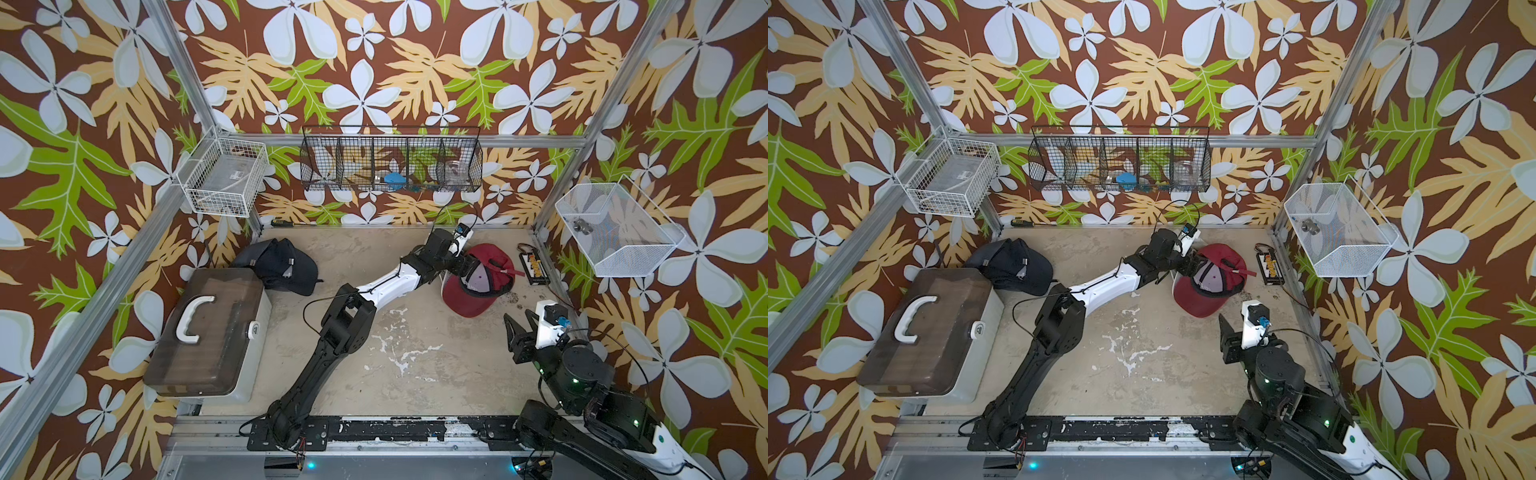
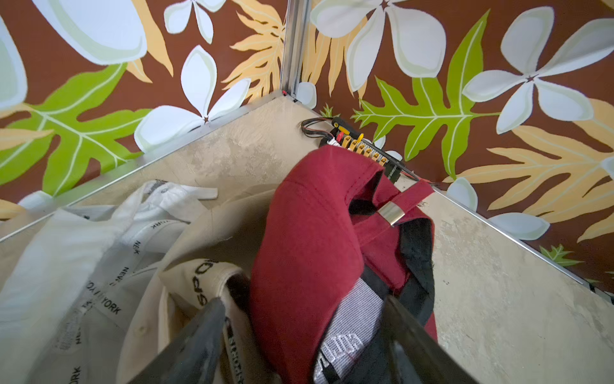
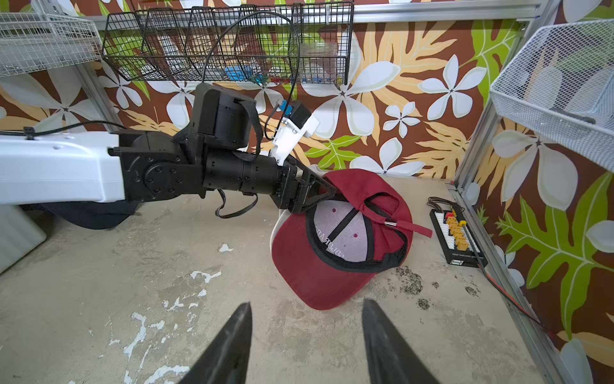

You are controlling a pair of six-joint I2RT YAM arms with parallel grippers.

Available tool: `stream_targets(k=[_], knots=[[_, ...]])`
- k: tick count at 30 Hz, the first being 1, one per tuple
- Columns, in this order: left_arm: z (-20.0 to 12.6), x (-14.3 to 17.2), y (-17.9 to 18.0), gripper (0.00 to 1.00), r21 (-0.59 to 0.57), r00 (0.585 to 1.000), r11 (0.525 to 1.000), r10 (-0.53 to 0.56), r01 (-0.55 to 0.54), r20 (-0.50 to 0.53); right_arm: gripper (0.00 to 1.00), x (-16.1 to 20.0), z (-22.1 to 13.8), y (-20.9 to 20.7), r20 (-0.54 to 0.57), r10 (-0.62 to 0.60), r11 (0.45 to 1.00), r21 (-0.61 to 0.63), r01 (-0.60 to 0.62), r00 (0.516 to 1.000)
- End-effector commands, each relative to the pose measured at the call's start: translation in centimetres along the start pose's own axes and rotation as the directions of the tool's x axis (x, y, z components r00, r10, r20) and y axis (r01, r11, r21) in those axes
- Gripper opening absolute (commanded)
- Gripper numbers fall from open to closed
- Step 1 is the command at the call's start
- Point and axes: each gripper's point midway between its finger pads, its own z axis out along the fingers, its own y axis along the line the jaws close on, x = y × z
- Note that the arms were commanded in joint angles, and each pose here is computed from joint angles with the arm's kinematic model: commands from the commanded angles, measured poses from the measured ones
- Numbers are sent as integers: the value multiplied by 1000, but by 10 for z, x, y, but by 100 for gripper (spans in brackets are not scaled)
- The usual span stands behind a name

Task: Open the adjustable buckle of the baseball cap
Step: Pick up the baseball cap.

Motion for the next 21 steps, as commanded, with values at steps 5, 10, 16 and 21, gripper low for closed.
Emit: stream_targets(k=[5, 10, 16, 21], knots=[[6, -2, 0, 64, 5, 1000, 1000, -5, 5, 19, 55, -5, -1, 0, 21, 15, 1000, -3, -15, 1000], [7, -2, 0, 37, 4, 1000, 1000, -7, 7, 21, 55, -5, 0, 0, 20, 16, 1000, -4, -16, 1000], [2, -6, -1, 14, 7, 1000, 1000, -8, 8, 27, 55, -5, 0, 0, 19, 16, 1000, -1, -16, 1000], [-7, -18, -7, 3, 17, 999, 1000, -3, 2, 42, 55, -5, 0, 0, 20, 16, 1000, -2, -16, 1000]])
